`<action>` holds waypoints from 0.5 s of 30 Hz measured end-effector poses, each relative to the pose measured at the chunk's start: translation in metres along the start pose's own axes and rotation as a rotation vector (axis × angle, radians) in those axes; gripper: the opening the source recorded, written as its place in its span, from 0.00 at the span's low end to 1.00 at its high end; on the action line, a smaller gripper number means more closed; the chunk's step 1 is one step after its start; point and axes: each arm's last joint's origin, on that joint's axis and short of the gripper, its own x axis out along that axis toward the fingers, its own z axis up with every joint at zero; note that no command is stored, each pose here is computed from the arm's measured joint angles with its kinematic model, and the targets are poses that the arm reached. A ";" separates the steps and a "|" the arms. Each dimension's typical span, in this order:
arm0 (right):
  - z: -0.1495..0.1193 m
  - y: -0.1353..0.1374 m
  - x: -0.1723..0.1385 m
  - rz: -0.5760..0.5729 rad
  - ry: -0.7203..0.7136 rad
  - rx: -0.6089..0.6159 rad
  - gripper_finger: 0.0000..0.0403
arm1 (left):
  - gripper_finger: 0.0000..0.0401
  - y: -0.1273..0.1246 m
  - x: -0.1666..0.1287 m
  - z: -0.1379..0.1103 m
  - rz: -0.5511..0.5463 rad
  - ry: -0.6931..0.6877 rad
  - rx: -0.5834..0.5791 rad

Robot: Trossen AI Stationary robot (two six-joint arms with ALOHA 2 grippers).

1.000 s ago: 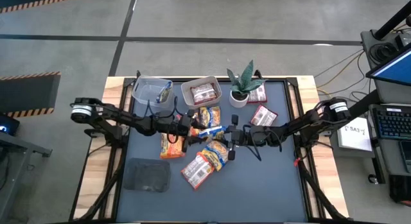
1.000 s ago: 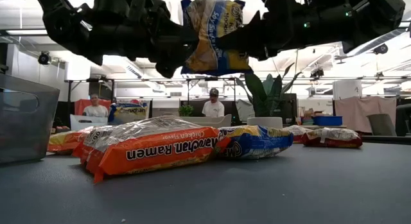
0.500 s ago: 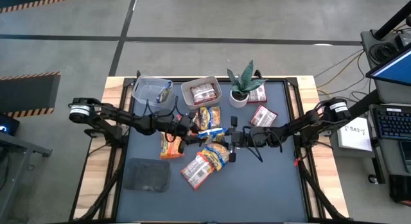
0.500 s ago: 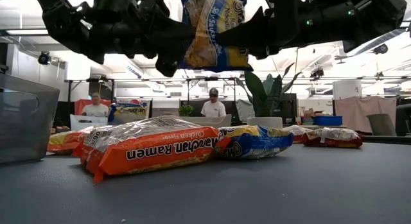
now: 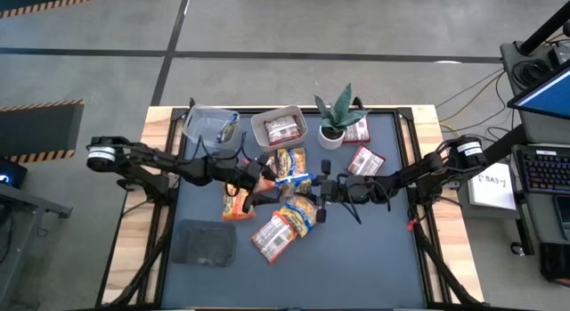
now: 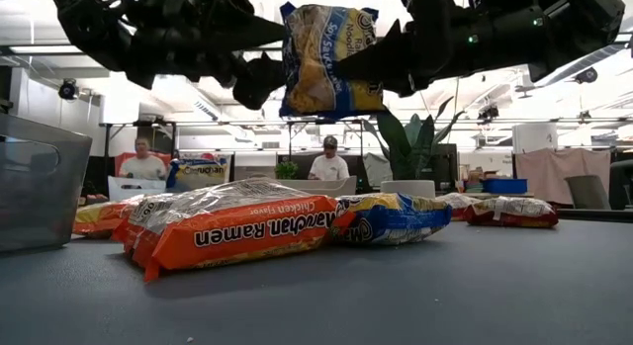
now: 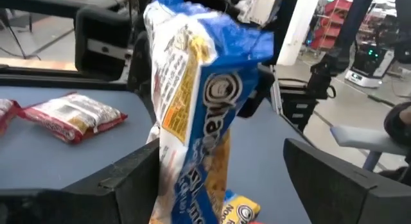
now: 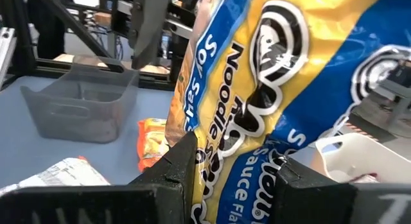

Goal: Sort Maruchan noodles
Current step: Put the blue noodle pack into the transparent bin

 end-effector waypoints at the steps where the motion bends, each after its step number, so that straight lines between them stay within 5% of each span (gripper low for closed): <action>1: 0.000 0.000 0.000 -0.008 0.002 0.002 0.23 | 0.74 0.000 0.000 0.000 0.012 -0.004 0.001; 6: -0.001 -0.002 0.000 -0.031 0.009 0.013 0.23 | 0.72 0.007 0.006 -0.006 0.147 -0.035 -0.020; 15: -0.001 -0.002 0.000 -0.019 0.007 0.042 0.23 | 0.67 0.010 0.015 -0.010 0.108 -0.127 -0.031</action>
